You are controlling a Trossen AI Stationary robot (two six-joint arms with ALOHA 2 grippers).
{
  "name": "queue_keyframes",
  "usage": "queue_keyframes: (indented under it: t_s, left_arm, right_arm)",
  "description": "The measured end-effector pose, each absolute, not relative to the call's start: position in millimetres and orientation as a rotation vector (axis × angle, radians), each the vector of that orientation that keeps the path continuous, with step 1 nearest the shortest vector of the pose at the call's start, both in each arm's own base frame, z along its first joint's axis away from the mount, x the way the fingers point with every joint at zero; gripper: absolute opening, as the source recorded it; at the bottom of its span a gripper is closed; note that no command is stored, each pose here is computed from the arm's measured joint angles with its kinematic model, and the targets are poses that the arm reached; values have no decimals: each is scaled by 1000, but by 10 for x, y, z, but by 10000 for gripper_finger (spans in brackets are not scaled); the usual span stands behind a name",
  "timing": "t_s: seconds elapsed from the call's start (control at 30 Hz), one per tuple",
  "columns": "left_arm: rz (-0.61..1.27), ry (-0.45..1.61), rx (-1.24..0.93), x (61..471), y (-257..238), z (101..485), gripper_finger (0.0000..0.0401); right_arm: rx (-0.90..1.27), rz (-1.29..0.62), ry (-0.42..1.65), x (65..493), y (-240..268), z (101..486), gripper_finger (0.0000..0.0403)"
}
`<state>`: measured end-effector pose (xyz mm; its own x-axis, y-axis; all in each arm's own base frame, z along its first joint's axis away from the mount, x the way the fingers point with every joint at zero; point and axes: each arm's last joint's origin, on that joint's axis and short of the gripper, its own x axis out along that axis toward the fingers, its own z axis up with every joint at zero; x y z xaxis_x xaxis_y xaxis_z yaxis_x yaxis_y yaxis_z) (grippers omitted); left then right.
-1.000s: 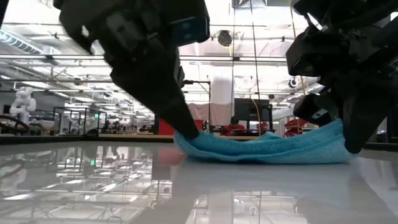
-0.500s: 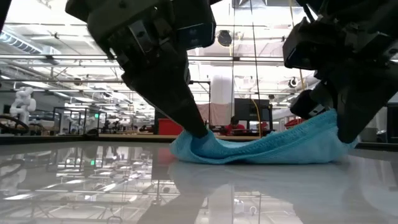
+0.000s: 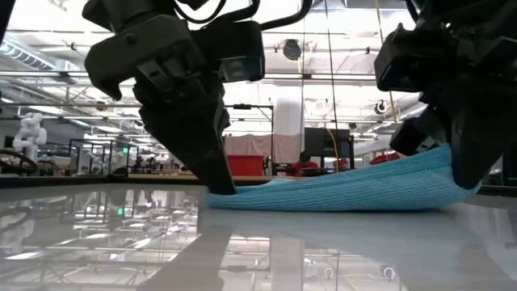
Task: Roll towel
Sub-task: Roll the blue microfiber towel
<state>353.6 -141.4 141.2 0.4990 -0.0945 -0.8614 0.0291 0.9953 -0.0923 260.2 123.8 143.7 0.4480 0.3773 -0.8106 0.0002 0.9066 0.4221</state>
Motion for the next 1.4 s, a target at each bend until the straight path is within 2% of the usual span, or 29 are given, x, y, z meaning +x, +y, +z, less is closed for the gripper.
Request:
queue_keyframes:
  t_s: [0.47,0.87,1.4]
  left_arm:
    - [-140,987,-33,3588,-1425,1446,2]
    - [-285,974,-334,3702,-1351,1511,2]
    - [-200,1017,-603,3783,-1096,1517,2]
  right_arm:
    - [363,190,1094,2514,1374,1422,0]
    - [480,90,1099,2413,1543,1422,0]
    - [679,-114,1031,2275,1744,1428,0]
